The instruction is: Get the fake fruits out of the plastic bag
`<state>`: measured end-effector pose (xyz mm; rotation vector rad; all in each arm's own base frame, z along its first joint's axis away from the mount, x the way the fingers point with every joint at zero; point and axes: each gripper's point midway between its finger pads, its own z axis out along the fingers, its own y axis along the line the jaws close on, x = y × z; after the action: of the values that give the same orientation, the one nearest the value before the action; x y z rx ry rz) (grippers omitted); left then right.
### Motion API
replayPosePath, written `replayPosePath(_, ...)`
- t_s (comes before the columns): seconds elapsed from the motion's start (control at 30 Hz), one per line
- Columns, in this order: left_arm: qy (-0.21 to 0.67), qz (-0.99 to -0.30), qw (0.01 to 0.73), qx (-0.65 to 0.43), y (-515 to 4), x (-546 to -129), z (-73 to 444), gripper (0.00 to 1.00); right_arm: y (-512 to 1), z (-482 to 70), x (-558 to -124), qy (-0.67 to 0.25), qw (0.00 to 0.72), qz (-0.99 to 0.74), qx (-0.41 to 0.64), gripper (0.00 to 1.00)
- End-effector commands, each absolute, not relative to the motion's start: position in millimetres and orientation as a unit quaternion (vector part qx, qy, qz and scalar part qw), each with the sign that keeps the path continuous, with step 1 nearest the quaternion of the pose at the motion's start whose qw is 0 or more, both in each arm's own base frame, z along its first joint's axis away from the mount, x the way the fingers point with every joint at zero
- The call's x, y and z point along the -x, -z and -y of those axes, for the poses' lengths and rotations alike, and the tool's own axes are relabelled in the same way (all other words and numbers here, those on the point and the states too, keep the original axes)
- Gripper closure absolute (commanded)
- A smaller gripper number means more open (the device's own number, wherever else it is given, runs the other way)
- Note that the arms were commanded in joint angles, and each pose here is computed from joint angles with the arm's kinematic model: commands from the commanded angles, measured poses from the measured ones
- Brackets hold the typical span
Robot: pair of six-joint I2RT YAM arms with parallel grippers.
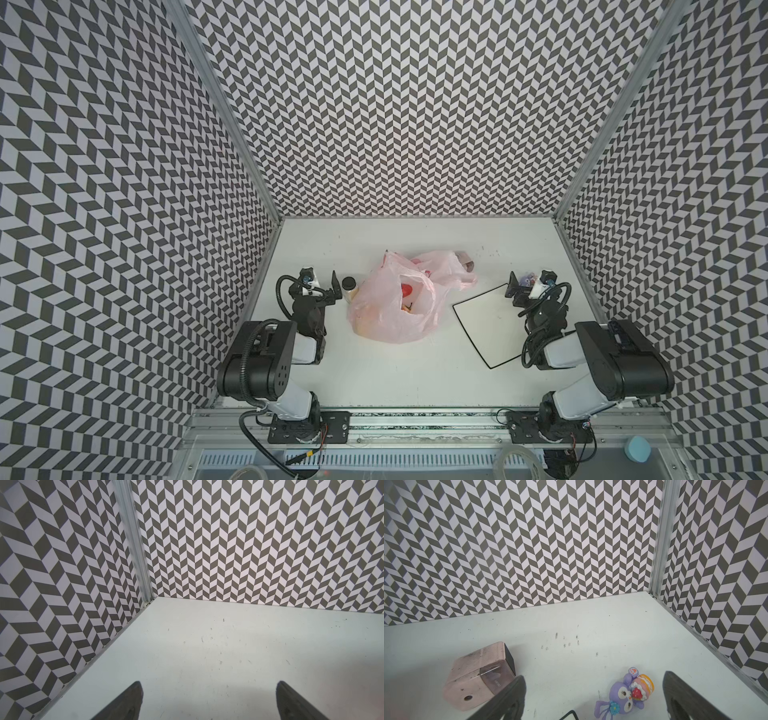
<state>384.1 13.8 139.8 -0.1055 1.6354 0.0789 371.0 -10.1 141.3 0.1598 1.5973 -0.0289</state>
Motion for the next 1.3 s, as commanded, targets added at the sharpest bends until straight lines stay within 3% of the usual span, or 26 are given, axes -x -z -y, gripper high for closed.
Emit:
replayPosePath(0.0,-0.034,-0.72,0.692,0.044,-146,-382,-13,0.0,-154,10,-373,0.018,0.712,-0.698,-0.071,0.0)
replayPosePath(0.73,-0.034,-0.716,0.696,0.045,-149,-381,-13,0.0,-155,11,-372,0.017,0.713,-0.697,-0.073,0.0)
replayPosePath(1.07,-0.029,-0.697,0.713,0.072,-217,-363,-19,0.0,-210,16,-348,-0.001,0.727,-0.678,-0.106,0.01)
replayPosePath(1.2,-0.003,-0.706,0.699,0.109,-253,-359,-22,0.0,-219,52,-343,-0.041,0.677,-0.671,-0.301,0.01)
replayPosePath(1.27,0.022,-0.713,0.689,0.127,-273,-355,-20,0.0,-223,42,-350,-0.068,0.658,-0.699,-0.27,0.0)
